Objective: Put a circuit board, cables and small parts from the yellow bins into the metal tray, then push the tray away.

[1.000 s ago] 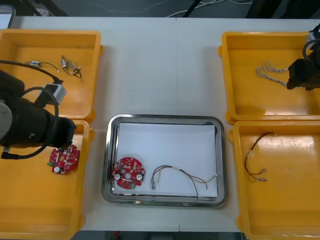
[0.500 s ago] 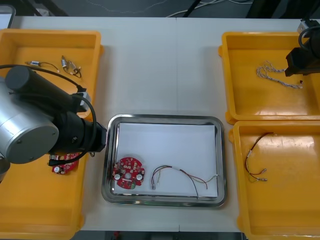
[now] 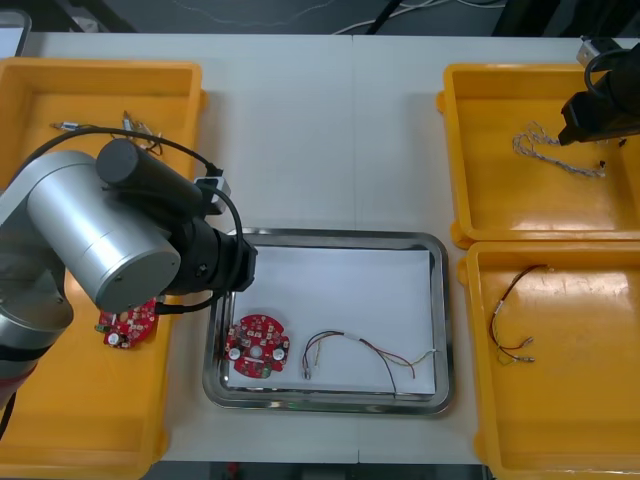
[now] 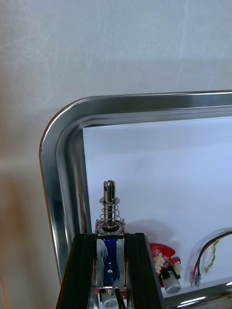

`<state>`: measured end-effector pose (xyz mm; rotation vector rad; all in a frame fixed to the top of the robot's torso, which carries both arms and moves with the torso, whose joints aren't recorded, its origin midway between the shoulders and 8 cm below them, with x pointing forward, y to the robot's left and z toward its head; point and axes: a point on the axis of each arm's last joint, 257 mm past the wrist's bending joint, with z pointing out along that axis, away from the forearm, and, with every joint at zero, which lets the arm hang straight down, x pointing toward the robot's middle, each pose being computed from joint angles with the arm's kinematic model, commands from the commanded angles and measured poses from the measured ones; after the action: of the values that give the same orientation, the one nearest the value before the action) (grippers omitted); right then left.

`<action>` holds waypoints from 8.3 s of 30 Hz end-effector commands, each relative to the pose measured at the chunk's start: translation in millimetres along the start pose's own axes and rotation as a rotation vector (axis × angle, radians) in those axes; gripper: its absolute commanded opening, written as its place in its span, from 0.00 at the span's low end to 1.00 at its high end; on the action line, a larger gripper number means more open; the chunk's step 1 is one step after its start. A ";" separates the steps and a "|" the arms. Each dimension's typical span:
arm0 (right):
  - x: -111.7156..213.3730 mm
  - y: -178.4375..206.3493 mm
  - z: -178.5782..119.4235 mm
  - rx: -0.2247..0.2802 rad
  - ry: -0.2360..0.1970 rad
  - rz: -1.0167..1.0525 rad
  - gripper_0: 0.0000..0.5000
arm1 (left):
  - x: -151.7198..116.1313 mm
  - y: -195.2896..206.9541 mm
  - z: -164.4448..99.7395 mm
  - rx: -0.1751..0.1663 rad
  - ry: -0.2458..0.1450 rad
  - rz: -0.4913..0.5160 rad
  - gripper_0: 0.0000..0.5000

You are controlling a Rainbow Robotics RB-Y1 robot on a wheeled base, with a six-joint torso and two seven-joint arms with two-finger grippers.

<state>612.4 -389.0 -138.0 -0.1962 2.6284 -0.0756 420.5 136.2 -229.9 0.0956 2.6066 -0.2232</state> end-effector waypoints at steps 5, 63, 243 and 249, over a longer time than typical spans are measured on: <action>-40.7 10.9 -7.7 -0.003 -0.100 -0.170 0.86 | -18.7 -16.8 13.6 0.013 -0.046 0.009 0.00; -20.9 26.2 52.5 -0.006 -0.103 -0.440 0.00 | -11.1 -38.4 57.1 0.019 -0.057 0.037 0.57; 129.8 351.3 -50.7 -0.169 -0.010 -0.998 1.00 | -286.9 312.9 -68.3 -0.172 -0.521 -1.078 1.00; 119.5 334.4 -68.3 -0.175 0.002 -0.842 1.00 | -283.2 313.2 -63.4 -0.175 -0.509 -1.101 1.00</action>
<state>429.5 -89.4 -199.4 -1.4619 2.3766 -0.1908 652.7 460.1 -113.4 -1.2028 2.0114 -0.2309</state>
